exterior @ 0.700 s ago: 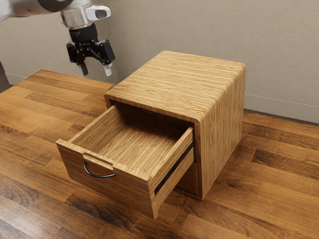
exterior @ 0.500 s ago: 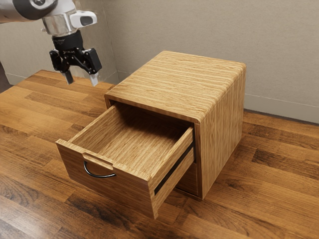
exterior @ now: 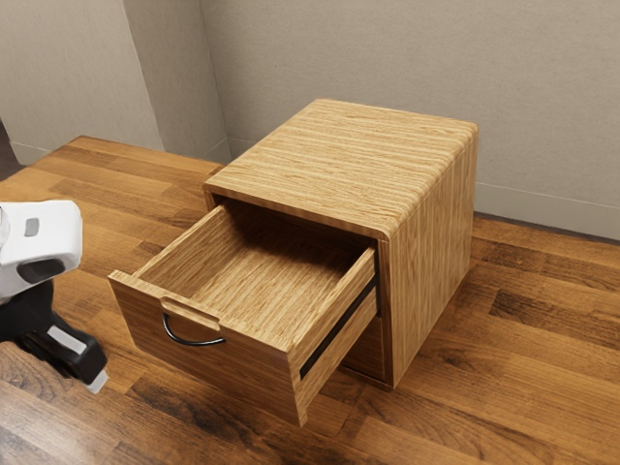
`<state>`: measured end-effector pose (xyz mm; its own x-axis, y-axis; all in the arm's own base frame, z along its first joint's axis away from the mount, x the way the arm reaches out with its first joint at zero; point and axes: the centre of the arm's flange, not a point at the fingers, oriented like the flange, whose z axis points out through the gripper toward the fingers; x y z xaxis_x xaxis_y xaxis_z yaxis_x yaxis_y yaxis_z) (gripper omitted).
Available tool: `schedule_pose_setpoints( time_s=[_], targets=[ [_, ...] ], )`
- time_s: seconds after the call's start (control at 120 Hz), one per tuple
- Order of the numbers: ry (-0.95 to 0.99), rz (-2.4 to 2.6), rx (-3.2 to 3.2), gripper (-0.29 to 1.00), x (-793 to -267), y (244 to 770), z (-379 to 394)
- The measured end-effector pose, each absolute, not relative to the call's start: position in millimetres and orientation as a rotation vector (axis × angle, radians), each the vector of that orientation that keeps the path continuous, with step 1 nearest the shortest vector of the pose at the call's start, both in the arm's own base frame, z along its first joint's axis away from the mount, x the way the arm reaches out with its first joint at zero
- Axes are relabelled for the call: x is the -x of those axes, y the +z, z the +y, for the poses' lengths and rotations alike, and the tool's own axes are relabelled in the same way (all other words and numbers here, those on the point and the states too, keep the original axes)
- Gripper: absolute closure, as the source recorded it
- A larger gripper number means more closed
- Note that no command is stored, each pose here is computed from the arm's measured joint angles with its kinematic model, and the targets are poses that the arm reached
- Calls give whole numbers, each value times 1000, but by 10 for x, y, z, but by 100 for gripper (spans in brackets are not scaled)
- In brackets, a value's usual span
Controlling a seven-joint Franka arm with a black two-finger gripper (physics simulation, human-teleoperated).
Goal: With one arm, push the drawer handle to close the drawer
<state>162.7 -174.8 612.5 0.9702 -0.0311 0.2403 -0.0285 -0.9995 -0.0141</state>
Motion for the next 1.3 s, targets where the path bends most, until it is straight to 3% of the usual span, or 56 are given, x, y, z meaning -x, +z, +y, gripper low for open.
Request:
schedule_pose_setpoints(
  time_s=[0.375, 0.667, 1.3],
  targets=[
    [-11, -102, 3195, 62, -1789, 5657, -1670],
    [204, -182, 3212, 67, -2335, 5393, -1457],
    [60, -143, 3211, 69, -3493, 5148, -1479]
  ],
)
